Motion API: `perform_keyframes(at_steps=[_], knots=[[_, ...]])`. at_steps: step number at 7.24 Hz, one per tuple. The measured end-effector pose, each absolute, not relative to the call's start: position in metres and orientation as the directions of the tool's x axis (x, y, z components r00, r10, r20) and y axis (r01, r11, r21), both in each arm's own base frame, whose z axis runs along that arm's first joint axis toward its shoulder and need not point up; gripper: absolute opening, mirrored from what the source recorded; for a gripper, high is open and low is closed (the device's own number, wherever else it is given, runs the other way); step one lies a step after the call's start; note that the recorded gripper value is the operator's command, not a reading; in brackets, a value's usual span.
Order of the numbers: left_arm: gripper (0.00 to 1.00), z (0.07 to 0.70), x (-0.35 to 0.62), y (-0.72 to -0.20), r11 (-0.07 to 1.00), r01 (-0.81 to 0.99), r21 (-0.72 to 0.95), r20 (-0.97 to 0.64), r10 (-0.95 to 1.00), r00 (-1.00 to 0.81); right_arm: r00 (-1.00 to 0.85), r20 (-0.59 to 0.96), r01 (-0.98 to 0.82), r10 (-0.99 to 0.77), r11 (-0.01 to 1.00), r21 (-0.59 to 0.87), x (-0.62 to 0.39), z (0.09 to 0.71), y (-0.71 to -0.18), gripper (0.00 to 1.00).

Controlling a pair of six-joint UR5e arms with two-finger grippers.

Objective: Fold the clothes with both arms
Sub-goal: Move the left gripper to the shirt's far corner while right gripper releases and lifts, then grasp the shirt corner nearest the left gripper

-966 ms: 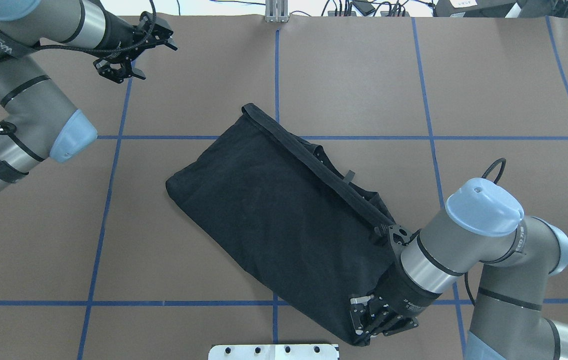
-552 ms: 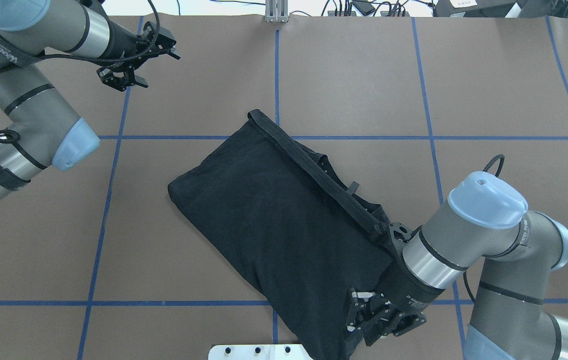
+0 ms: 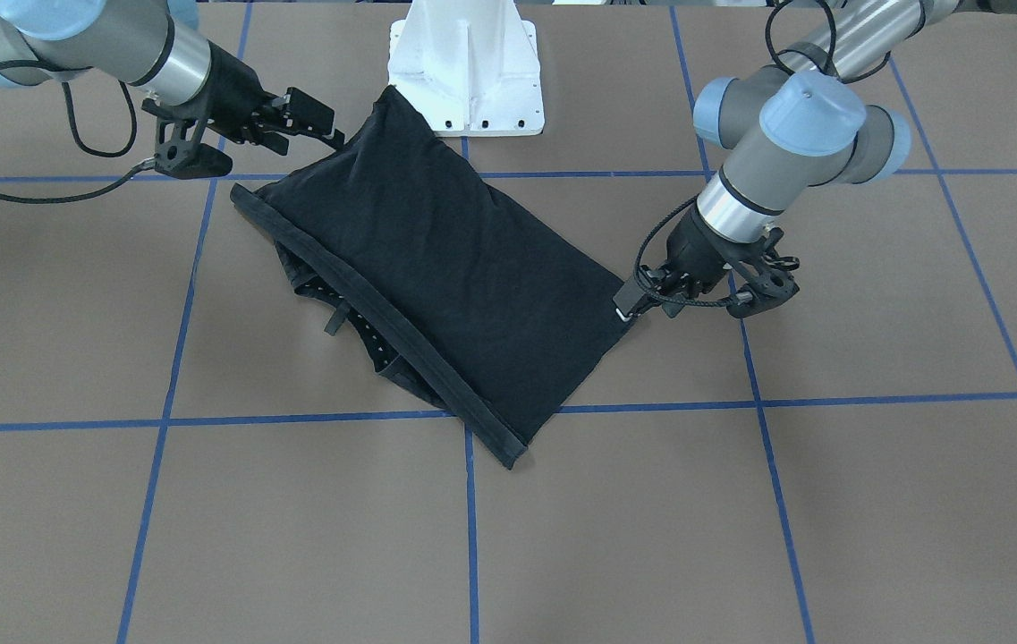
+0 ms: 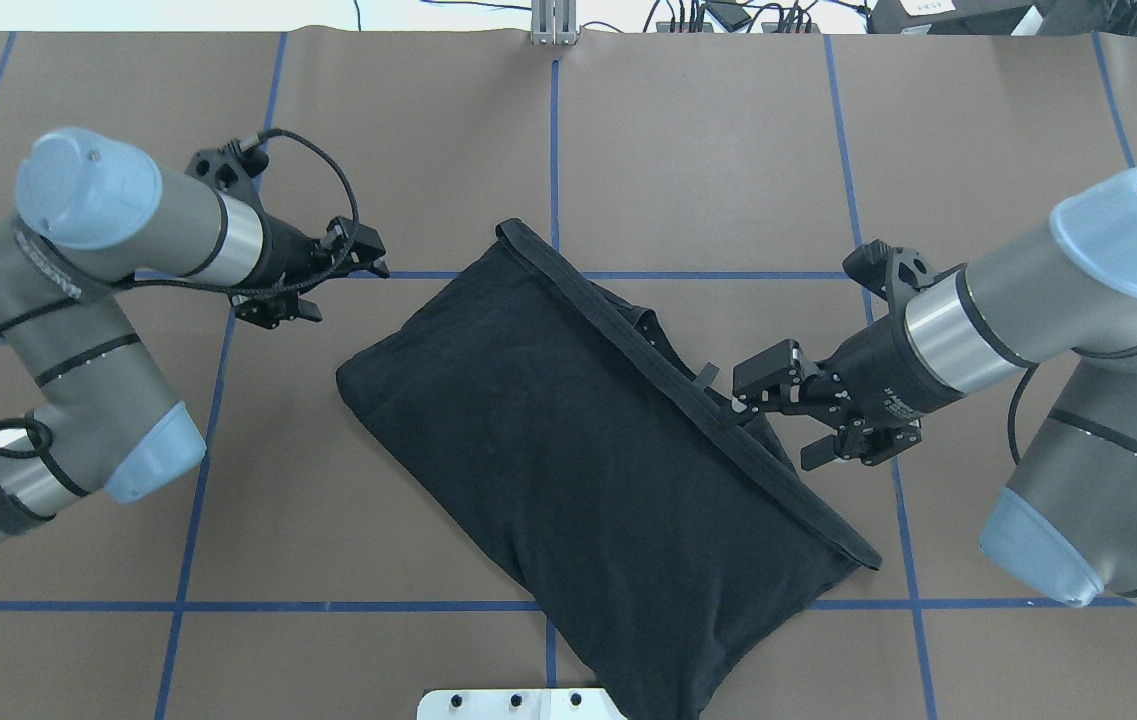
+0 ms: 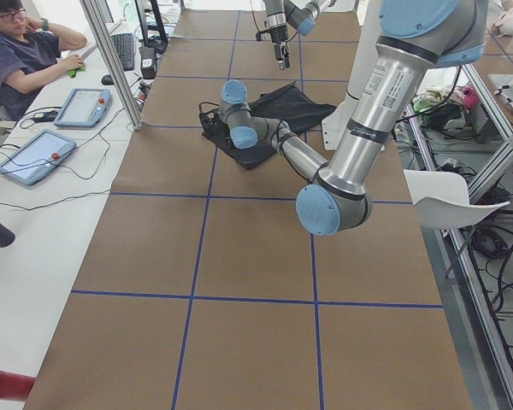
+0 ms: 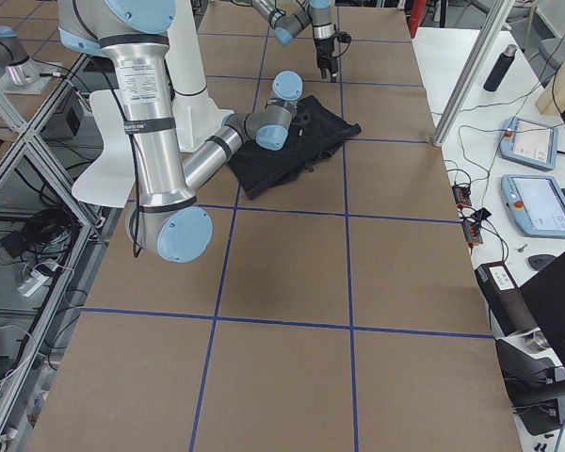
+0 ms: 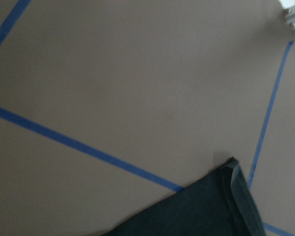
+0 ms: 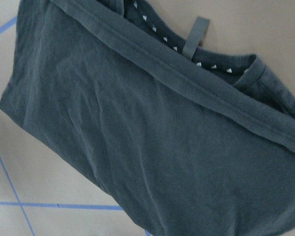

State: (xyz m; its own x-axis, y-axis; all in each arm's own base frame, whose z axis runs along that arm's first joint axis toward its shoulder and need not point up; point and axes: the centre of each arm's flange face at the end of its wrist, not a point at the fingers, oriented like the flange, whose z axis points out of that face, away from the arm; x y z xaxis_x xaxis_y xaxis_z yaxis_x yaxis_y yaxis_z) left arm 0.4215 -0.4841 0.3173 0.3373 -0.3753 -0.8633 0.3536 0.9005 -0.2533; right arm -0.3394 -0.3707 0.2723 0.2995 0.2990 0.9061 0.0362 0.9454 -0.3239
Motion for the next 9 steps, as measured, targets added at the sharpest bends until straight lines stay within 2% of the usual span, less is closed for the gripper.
perform_keyframes(at_steps=[1,2,5,6,8,9], knots=[[0.98,0.335,0.438,-0.464,0.903,0.353,-0.244,-0.851,-0.374,0.368,0.289,0.909,0.001,0.300,0.950,-0.314,-0.333,0.270,-0.380,1.00],[0.90,0.348,0.448,-0.453,0.904,0.354,-0.238,-0.841,-0.374,0.390,0.282,0.912,-0.019,0.298,0.952,-0.305,-0.331,0.267,-0.384,1.00],[0.85,0.365,0.465,-0.438,0.909,0.347,-0.229,-0.826,-0.370,0.425,0.276,0.914,-0.037,0.297,0.954,-0.299,-0.328,0.265,-0.389,1.00],[0.73,0.366,0.470,-0.434,0.911,0.344,-0.226,-0.825,-0.367,0.430,0.276,0.914,-0.040,0.298,0.953,-0.299,-0.328,0.265,-0.389,1.00],[0.70,0.370,0.475,-0.431,0.912,0.343,-0.225,-0.820,-0.368,0.439,0.276,0.913,-0.041,0.300,0.953,-0.300,-0.327,0.266,-0.390,1.00],[0.54,0.374,0.479,-0.432,0.911,0.344,-0.226,-0.816,-0.370,0.445,0.276,0.913,-0.042,0.300,0.953,-0.300,-0.327,0.266,-0.390,1.00]])
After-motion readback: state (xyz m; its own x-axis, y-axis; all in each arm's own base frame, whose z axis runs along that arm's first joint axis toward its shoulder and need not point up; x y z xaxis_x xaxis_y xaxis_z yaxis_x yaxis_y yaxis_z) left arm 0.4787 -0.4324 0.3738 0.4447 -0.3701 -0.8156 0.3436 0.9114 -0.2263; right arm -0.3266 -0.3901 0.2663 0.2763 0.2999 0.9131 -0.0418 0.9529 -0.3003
